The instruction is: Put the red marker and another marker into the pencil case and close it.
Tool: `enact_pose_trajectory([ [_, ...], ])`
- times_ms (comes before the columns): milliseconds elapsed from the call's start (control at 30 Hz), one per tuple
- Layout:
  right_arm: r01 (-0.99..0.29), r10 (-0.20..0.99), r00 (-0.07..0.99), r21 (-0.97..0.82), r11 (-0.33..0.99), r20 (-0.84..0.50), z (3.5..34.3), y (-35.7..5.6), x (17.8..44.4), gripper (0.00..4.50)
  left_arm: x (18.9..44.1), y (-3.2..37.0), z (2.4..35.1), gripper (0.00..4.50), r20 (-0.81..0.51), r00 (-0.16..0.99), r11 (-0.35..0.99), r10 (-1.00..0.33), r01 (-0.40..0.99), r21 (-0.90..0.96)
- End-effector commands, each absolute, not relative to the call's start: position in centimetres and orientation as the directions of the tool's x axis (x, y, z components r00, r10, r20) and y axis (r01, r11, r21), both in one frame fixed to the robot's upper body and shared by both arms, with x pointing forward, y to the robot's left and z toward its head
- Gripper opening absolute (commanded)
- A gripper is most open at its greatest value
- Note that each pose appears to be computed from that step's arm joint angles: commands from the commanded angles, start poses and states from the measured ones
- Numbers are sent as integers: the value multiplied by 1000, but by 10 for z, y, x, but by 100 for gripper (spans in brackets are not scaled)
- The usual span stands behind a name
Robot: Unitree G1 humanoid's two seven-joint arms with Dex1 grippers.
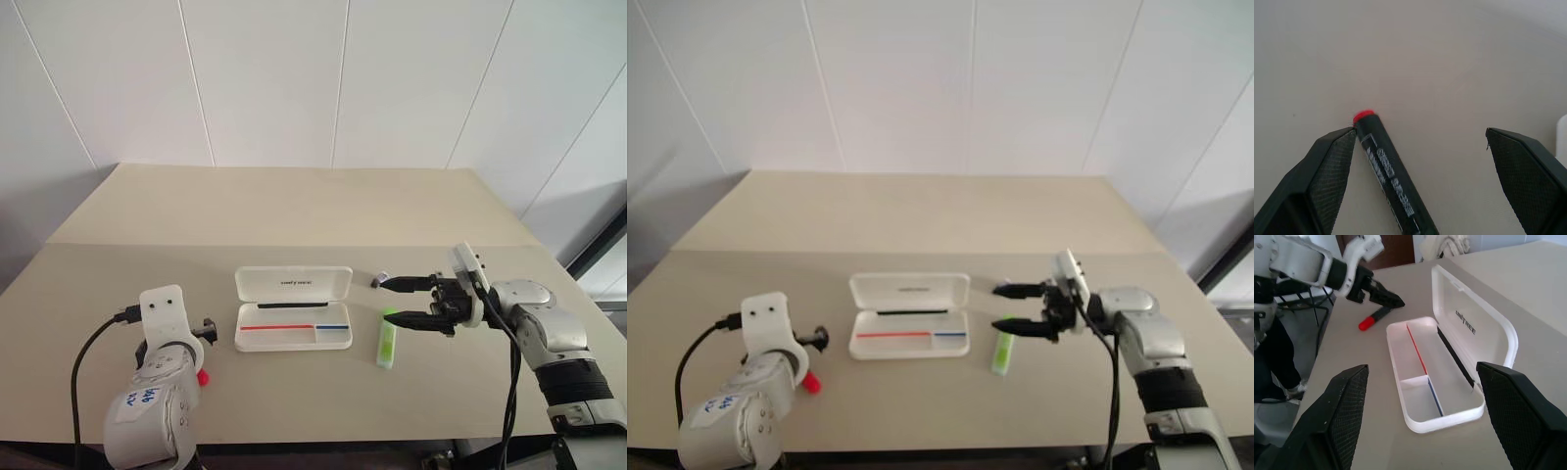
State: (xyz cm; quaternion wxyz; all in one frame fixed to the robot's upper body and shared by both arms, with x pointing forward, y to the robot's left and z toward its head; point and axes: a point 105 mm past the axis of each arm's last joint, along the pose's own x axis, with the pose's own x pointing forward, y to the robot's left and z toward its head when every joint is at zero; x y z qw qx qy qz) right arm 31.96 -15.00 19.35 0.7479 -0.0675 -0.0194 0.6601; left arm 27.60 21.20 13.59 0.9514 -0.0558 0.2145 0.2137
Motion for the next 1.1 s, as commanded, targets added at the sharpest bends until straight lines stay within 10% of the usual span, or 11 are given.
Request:
enact_pose_trajectory([
  [33,-978,991,124,-174,113,-52,201,-158,315,450,268,219,134,448,-437,775,860,456,-511,-10],
  [333,-974,988,149,-177,139,-48,198,-156,317,450,263,230,107,448,-552,685,822,476,-570,1],
  [833,-966,982,183,-195,169,-52,201,-158,319,450,284,241,123,58,-530,734,843,425,-535,-66],
  [1100,-961,979,196,-209,182,-50,203,-158,320,450,318,220,184,58,-385,922,992,42,6,124],
])
